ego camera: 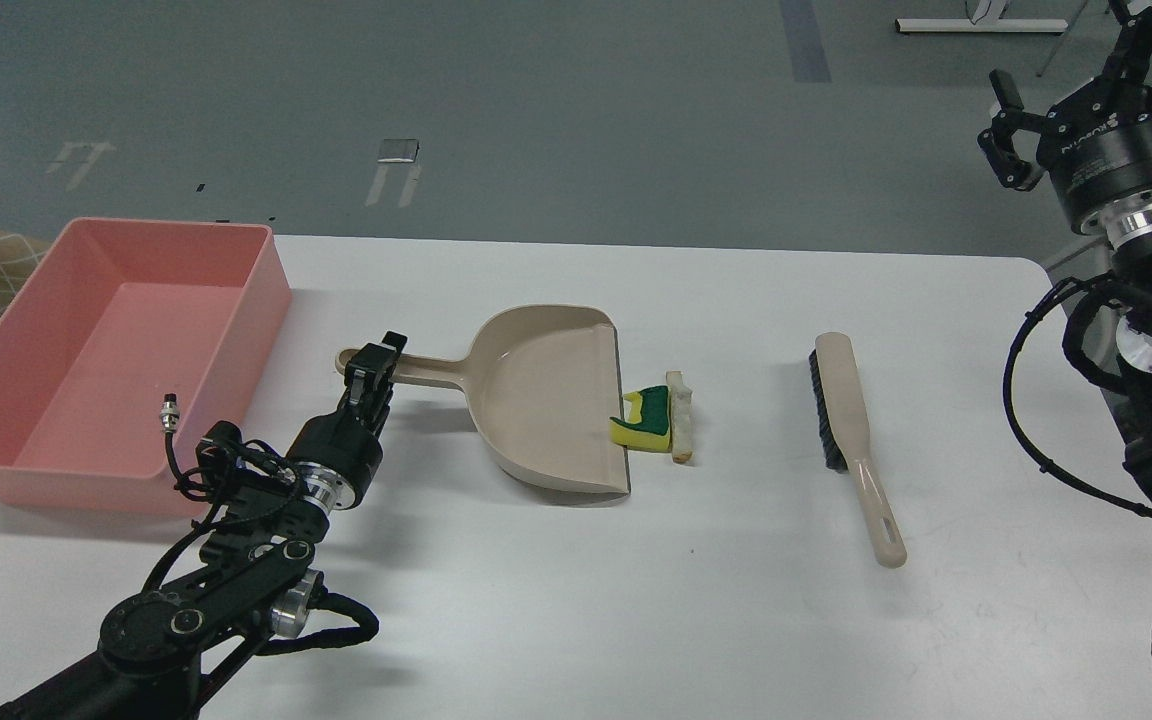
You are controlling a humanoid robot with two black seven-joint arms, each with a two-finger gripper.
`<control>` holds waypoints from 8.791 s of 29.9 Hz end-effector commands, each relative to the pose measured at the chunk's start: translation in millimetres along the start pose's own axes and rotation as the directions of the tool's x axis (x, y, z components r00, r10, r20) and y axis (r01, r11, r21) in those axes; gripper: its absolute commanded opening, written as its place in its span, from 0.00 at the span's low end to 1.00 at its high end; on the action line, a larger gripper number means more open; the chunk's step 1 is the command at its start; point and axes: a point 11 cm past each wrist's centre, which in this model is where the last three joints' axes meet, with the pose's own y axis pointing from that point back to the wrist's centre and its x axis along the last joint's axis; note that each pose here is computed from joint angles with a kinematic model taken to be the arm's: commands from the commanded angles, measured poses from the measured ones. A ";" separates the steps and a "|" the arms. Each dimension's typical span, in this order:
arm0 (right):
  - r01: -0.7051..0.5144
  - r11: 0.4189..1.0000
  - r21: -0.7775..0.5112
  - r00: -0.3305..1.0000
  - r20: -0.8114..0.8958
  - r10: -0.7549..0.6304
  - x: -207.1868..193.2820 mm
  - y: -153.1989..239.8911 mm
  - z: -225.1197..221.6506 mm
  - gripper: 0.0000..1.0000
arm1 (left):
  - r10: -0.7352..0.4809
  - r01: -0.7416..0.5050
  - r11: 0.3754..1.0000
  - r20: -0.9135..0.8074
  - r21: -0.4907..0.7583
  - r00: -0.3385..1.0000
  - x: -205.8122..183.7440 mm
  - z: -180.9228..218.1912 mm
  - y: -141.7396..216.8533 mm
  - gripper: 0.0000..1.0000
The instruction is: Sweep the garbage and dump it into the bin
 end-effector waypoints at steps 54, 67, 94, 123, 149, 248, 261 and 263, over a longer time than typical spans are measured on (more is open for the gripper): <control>-0.016 0.433 -0.901 0.438 -0.395 -0.808 -5.8 191.1 28.7 1.00 | -0.073 0.081 0.989 0.071 -0.120 0.995 3.6 22.7 -4.9 0.00; -0.012 0.360 -0.933 0.430 -0.330 -0.840 -18.8 205.6 49.0 1.00 | -0.083 0.093 0.988 0.083 -0.127 0.993 1.1 20.6 -1.8 0.00; -0.011 0.309 -0.951 0.399 -0.287 -0.871 -31.9 210.5 83.2 0.82 | -0.081 0.093 0.985 0.086 -0.145 0.993 2.3 26.4 -5.0 0.00; -0.031 0.286 -0.958 0.414 -0.273 -0.868 -35.0 212.3 101.2 0.51 | -0.079 0.093 0.985 0.093 -0.146 0.993 5.3 26.9 -5.0 0.00; -0.012 0.283 -0.959 0.419 -0.262 -0.869 -46.1 209.8 104.6 0.01 | -0.071 0.088 0.989 0.143 -0.119 0.987 18.4 16.1 1.2 0.00; 0.082 0.457 -0.885 0.519 -0.354 -0.778 -56.5 153.4 67.2 0.01 | 0.221 -0.264 0.932 -0.186 -0.249 0.957 190.9 108.5 54.5 0.00; 0.107 0.454 -0.885 0.530 -0.336 -0.779 -62.1 154.3 76.0 0.01 | 0.367 -0.379 0.913 -0.104 -0.151 0.924 310.5 79.4 153.3 0.00; 0.111 0.451 -0.886 0.532 -0.330 -0.780 -63.2 155.9 77.8 0.01 | 0.409 -0.413 0.904 -0.056 -0.113 0.911 325.7 67.0 164.0 0.00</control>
